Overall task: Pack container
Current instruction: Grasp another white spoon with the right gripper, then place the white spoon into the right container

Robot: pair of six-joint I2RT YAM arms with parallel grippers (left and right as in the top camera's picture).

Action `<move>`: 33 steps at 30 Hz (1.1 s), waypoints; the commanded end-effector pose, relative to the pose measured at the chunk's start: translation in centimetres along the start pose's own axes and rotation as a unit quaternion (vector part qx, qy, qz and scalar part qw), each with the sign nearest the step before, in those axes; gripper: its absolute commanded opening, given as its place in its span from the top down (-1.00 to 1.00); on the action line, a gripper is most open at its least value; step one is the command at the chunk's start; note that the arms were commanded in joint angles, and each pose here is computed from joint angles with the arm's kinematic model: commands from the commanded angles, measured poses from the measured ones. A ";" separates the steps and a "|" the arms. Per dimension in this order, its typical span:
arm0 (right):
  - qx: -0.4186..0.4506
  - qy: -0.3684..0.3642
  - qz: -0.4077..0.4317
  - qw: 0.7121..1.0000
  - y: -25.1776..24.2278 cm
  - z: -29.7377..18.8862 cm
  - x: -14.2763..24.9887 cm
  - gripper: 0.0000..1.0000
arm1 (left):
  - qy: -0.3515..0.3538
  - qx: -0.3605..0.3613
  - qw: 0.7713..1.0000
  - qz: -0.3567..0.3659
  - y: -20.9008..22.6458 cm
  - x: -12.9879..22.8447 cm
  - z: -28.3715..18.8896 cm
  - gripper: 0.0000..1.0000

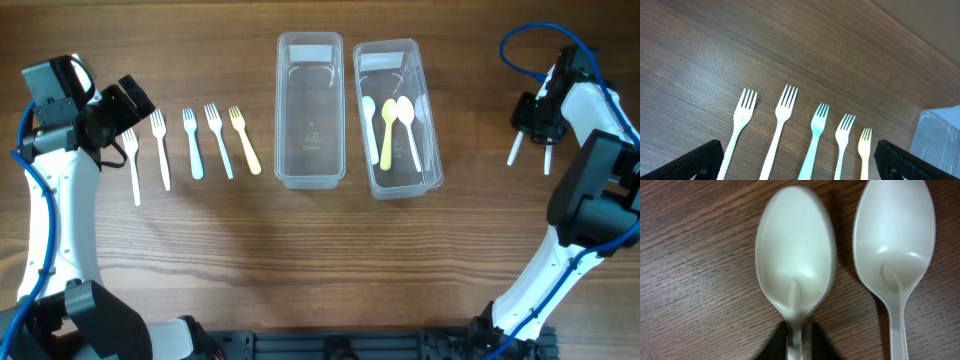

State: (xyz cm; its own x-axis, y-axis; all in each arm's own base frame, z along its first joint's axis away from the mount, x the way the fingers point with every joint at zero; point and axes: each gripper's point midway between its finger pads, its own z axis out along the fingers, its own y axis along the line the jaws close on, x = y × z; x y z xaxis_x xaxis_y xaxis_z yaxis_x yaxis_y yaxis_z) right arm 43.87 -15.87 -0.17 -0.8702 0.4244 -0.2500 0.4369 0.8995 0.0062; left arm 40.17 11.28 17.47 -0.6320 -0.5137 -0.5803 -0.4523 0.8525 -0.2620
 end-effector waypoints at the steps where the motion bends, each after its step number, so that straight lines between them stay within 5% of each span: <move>1: 0.004 0.038 0.002 0.999 -0.3 2.0 1.8 0.91 | -0.007 0.010 1.000 0.008 -0.4 -0.7 -0.4 -1.00; 8: -0.144 -0.055 -0.018 0.988 5.8 -10.2 -2.7 0.91 | -0.007 0.010 1.000 0.008 -0.4 -0.7 -0.4 -0.99; 15: -0.232 -0.196 -0.223 0.926 18.3 -24.4 -0.4 0.91 | -0.007 0.010 1.000 0.008 -0.4 -0.7 -0.4 -1.00; 20: -0.239 -0.153 -0.316 0.905 25.9 -22.1 5.2 0.91 | -0.007 0.010 1.000 0.008 -0.4 -0.7 -0.4 -1.00; 28: -0.201 -0.024 -0.284 0.937 27.6 -11.1 8.6 0.91 | -0.007 0.010 1.000 0.008 -0.4 -0.7 -0.4 -0.99; 33: -0.228 0.023 -0.282 0.932 28.7 -9.1 10.7 0.91 | -0.007 0.010 1.000 0.008 -0.4 -0.7 -0.4 -1.00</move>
State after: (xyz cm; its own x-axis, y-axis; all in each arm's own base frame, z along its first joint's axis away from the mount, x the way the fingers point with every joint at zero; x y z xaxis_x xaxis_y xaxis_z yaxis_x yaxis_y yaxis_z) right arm 45.40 14.34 6.20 -0.9382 -0.1482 -0.3126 -0.2318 0.9402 0.2498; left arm 40.17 11.28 17.47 -0.6320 -0.5137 -0.5803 -0.4523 0.8525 -0.2620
